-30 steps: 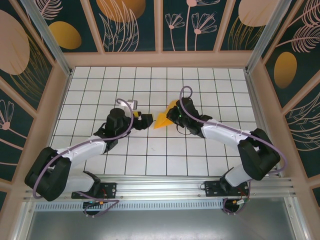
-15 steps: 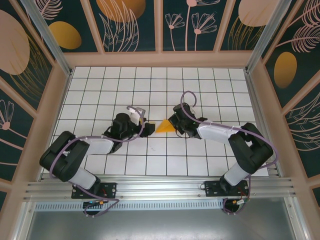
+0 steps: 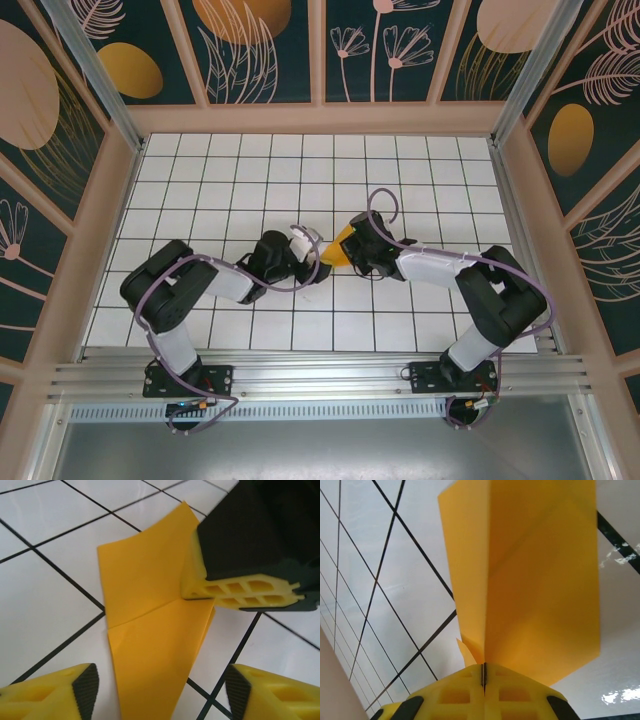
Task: Fold a paper plane with a square sheet of paper (pick it up from the middle)
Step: Fourth fold the wing at the center of the table.
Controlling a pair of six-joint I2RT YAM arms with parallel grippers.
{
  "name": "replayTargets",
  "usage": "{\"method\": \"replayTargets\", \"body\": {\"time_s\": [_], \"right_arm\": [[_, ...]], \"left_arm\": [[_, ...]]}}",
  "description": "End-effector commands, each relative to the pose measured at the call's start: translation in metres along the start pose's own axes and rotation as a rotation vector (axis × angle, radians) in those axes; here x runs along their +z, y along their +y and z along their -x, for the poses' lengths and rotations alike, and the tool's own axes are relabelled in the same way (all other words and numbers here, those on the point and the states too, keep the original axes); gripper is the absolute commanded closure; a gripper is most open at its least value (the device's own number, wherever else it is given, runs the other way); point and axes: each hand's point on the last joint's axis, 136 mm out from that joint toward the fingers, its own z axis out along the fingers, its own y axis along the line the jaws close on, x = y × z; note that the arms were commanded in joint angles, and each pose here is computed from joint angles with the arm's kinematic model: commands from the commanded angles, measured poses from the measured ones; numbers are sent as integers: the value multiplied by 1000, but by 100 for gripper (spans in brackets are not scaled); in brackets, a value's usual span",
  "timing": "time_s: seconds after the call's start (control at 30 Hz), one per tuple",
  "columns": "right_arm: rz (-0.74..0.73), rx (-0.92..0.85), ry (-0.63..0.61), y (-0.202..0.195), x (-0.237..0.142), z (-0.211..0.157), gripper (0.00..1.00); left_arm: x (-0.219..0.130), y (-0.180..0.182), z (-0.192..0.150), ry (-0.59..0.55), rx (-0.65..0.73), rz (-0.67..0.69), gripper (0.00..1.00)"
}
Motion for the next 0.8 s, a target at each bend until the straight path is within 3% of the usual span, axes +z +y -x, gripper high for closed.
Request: {"method": "replayTargets", "body": {"time_s": [0.0,0.2,0.5,0.77], "right_arm": [[6,34,23,-2,0,-2,100],[7,48,32,-3,0,-1,100],[37,62,52,5,-1,0,100],[37,66,84,6,3,-6,100]], "left_arm": [[10,-1,9,-24,112,14,36],[15,-8,12,-48,136,-29,52],[23,-12,3,-22,138,-65,56],[30,-9,5,-22,131,-62,67]]}}
